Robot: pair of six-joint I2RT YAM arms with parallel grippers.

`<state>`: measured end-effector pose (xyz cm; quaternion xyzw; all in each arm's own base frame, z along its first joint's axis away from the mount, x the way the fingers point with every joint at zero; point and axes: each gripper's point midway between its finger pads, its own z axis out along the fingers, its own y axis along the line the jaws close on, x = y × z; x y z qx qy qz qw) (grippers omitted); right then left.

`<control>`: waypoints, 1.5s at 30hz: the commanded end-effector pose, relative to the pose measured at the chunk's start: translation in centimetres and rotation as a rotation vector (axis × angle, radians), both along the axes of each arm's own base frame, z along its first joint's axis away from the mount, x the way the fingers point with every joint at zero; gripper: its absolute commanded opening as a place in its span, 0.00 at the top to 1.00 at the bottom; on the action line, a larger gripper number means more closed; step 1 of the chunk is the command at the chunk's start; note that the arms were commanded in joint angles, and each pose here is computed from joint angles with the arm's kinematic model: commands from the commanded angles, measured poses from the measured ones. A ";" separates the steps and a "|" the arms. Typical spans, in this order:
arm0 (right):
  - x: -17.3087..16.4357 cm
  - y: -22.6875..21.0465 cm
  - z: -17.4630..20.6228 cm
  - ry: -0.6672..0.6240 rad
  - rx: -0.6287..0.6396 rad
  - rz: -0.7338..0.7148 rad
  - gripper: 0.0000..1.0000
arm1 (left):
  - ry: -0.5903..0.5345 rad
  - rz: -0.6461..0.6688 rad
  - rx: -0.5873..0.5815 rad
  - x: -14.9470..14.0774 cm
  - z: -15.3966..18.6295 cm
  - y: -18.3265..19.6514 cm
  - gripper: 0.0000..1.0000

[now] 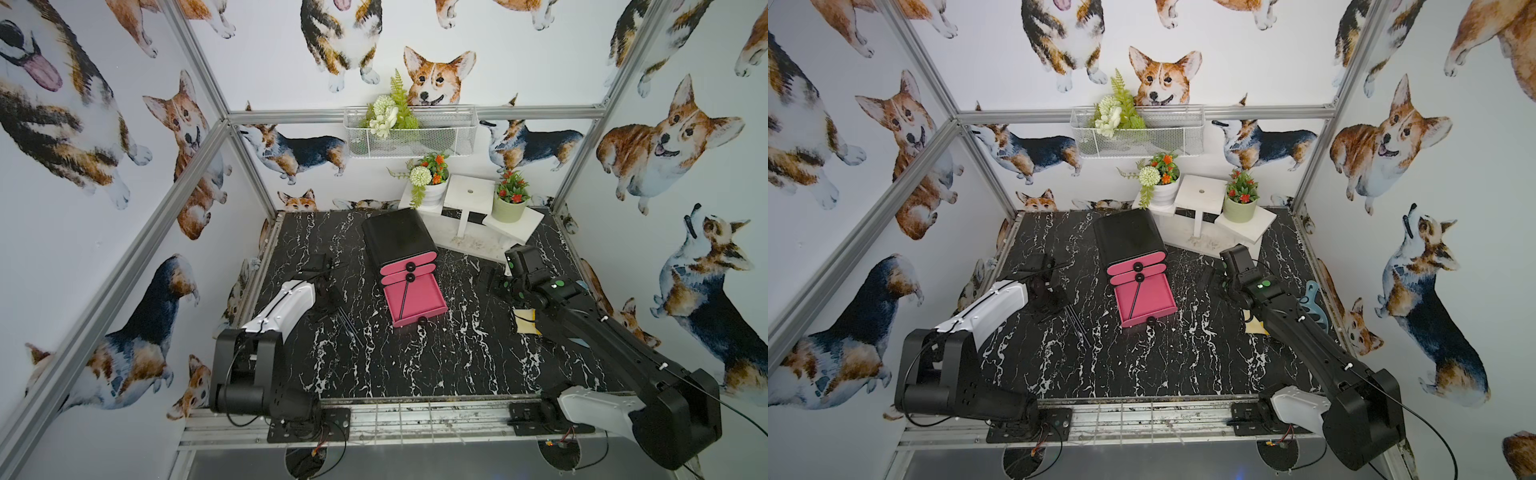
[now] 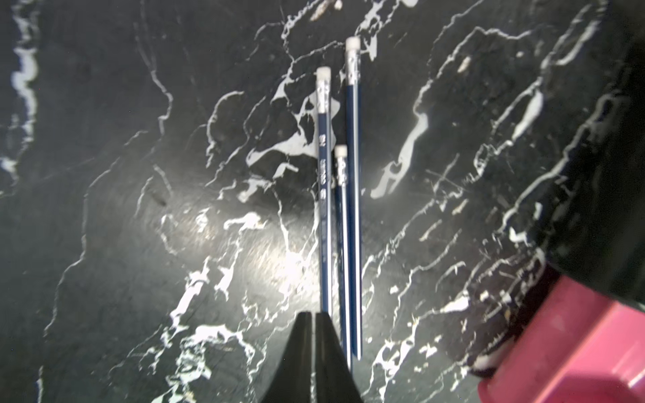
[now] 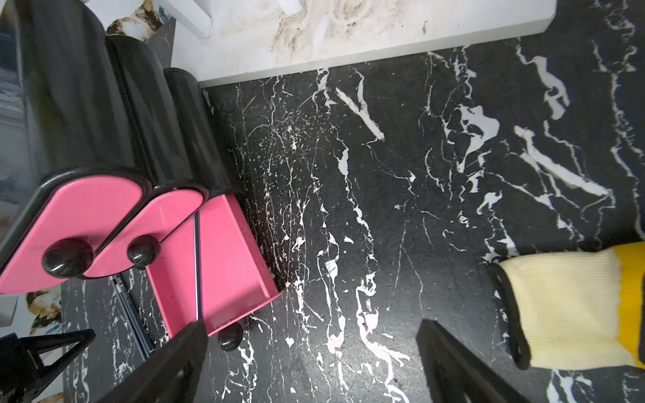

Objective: Please place the pencils in the drawer according to their color
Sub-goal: Pick up the pencil from the center of the board.

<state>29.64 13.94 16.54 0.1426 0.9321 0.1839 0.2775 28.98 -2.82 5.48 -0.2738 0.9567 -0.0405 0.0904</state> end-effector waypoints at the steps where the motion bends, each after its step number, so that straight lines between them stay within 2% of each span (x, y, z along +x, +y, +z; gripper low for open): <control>1: 0.3 -1.3 -0.5 0.025 -0.054 -0.069 0.00 | 0.107 0.028 -0.006 -0.7 -1.4 -0.1 0.90; 5: 0.5 -2.2 -0.1 0.018 -0.090 -0.114 0.00 | 0.111 0.041 -0.016 -0.3 -2.4 -0.5 0.84; 11: 0.4 -4.5 0.9 -0.078 -0.113 -0.226 0.01 | 0.101 0.062 -0.023 0.1 -2.9 -0.6 0.68; 15: -0.3 -5.6 1.3 -0.075 -0.103 -0.289 0.00 | 0.097 0.073 -0.017 0.2 -3.1 -0.5 0.68; 22: 0.1 -4.1 0.4 -0.107 -0.038 -0.190 0.01 | 0.098 0.074 -0.026 0.2 -3.5 -0.7 0.68; 24: 0.1 -4.0 0.3 -0.134 -0.057 -0.152 0.00 | 0.093 0.075 -0.031 0.3 -3.5 -0.8 0.68; 31: -0.3 -5.4 0.1 -0.110 -0.136 -0.170 0.01 | 0.116 0.063 -0.027 0.3 -4.2 -1.0 0.68; 36: -0.6 -6.0 0.4 -0.097 -0.160 -0.184 0.00 | 0.153 0.057 -0.001 -0.4 -4.6 -0.6 0.70; 42: -0.8 -6.4 1.7 -0.101 -0.186 -0.180 0.00 | 0.187 0.030 0.018 -1.3 -4.8 -0.3 0.83; 45: -0.7 -6.5 2.4 -0.113 -0.193 -0.173 0.00 | 0.199 -0.002 0.036 -1.8 -4.7 0.0 0.93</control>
